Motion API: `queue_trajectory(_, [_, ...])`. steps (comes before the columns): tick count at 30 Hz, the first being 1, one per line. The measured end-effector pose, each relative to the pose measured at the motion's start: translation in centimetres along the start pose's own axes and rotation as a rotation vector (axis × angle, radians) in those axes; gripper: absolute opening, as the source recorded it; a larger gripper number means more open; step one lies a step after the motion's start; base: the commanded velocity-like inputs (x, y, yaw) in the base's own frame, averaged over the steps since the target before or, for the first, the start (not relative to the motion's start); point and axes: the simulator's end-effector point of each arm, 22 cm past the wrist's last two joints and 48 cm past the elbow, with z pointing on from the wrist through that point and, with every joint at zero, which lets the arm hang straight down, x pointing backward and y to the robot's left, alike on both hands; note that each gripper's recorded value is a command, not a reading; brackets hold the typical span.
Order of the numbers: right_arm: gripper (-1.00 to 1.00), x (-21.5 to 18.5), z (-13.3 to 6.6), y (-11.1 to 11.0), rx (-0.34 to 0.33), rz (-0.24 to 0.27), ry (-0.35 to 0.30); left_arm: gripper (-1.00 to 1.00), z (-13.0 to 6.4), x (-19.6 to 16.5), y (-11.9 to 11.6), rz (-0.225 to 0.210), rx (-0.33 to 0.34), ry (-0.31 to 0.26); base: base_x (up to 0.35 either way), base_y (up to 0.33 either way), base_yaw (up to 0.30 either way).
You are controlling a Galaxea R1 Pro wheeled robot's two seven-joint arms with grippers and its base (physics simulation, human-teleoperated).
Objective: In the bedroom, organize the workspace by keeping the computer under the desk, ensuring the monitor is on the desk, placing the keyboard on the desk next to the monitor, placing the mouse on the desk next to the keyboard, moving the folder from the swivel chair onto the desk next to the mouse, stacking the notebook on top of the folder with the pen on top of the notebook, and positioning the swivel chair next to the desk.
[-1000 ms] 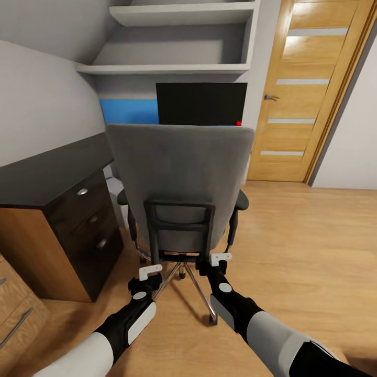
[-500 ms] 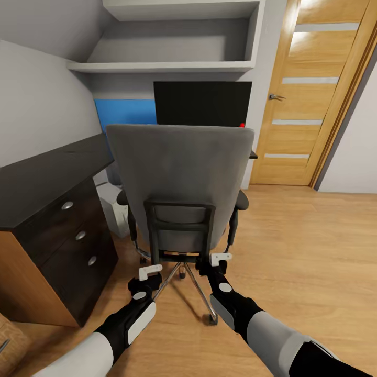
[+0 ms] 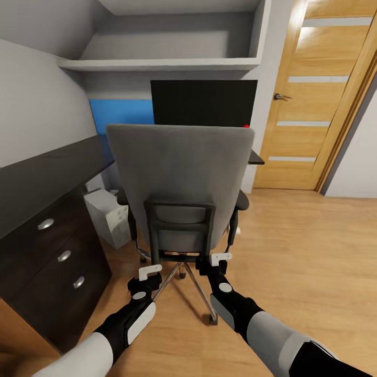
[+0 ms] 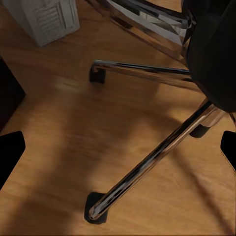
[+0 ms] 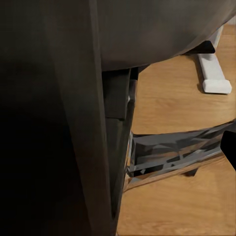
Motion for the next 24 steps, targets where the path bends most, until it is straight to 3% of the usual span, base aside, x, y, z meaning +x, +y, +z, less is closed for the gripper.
queue_trajectory(24, [1.0, 0.0, 0.0, 0.0, -0.001, -0.004, 0.0, 1.0, -0.01, 0.11, 0.01, -0.003, 0.0, 0.004, 0.327, -0.047, 0.0])
